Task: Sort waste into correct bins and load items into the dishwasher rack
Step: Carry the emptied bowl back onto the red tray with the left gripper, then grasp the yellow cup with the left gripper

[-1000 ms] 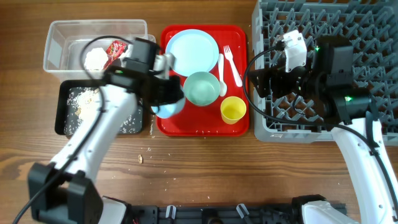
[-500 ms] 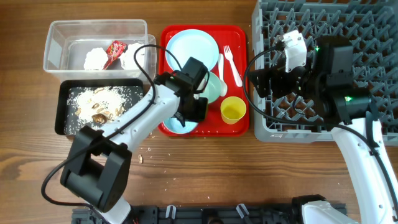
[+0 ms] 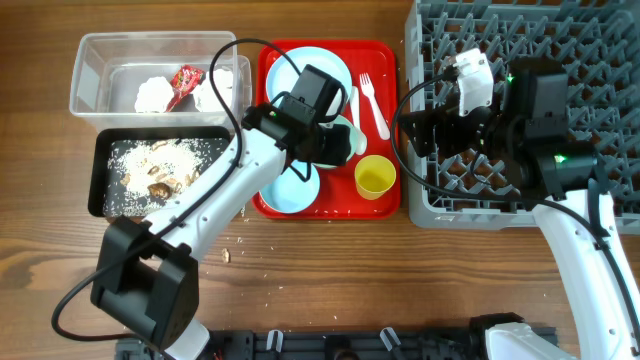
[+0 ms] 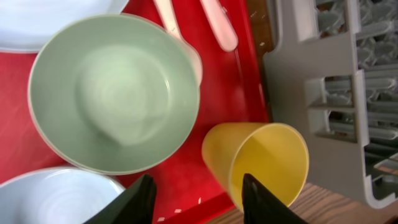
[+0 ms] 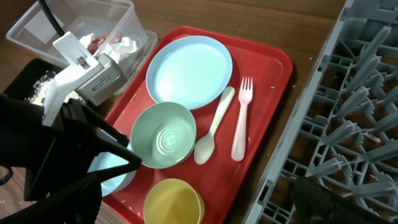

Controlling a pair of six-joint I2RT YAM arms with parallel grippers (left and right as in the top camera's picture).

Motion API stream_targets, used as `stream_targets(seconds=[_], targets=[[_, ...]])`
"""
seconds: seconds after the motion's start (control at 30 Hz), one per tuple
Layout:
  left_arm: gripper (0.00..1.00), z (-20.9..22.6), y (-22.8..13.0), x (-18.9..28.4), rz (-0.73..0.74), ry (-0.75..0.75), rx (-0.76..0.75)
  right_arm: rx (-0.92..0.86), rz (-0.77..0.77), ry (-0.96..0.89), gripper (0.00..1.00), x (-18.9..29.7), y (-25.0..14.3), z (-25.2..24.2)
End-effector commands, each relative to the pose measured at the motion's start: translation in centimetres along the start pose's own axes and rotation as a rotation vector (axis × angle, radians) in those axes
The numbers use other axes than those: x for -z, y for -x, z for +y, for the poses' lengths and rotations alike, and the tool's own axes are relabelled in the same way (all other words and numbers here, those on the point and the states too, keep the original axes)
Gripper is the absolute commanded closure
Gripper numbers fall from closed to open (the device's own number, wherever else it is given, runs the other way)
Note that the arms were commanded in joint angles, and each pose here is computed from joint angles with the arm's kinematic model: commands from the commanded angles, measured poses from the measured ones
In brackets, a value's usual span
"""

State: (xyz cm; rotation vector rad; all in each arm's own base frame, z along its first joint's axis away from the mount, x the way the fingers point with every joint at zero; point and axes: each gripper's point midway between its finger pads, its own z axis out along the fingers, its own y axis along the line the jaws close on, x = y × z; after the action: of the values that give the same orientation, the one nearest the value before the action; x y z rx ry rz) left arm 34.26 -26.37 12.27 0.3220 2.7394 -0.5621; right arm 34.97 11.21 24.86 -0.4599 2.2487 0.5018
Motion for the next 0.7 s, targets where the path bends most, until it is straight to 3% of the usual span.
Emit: stream_targets(seconds=[0.0, 0.17, 0.37, 0.47, 0.57, 0.67], targets=[[0.51, -1.3, 0.1, -1.1, 0.000, -0.025, -0.033, -0.002, -0.007, 0.018, 0.00, 0.0, 0.5, 0.4], [0.50, -3.1, -1.9, -3.6, 0.094, -0.110, -0.099, 0.001, -0.007, 0.018, 0.00, 0.0, 0.5, 0.4], [0.52, -2.9, -3.3, -5.5, 0.152, -0.095, -0.099, 0.002, -0.007, 0.018, 0.00, 0.0, 0.5, 0.4], [0.67, -2.6, -3.6, -6.0, 0.167, -0.089, -0.094, 0.002, -0.006, 0.018, 0.00, 0.0, 0.5, 0.4], [0.95, -2.8, -3.6, -6.0, 0.167, -0.096, -0.087, 0.002, -0.007, 0.018, 0.00, 0.0, 0.5, 0.4], [0.96, -3.5, -3.6, -5.7, 0.178, -0.147, -0.081, -0.055, -0.010, 0.019, 0.00, 0.0, 0.6, 0.4]])
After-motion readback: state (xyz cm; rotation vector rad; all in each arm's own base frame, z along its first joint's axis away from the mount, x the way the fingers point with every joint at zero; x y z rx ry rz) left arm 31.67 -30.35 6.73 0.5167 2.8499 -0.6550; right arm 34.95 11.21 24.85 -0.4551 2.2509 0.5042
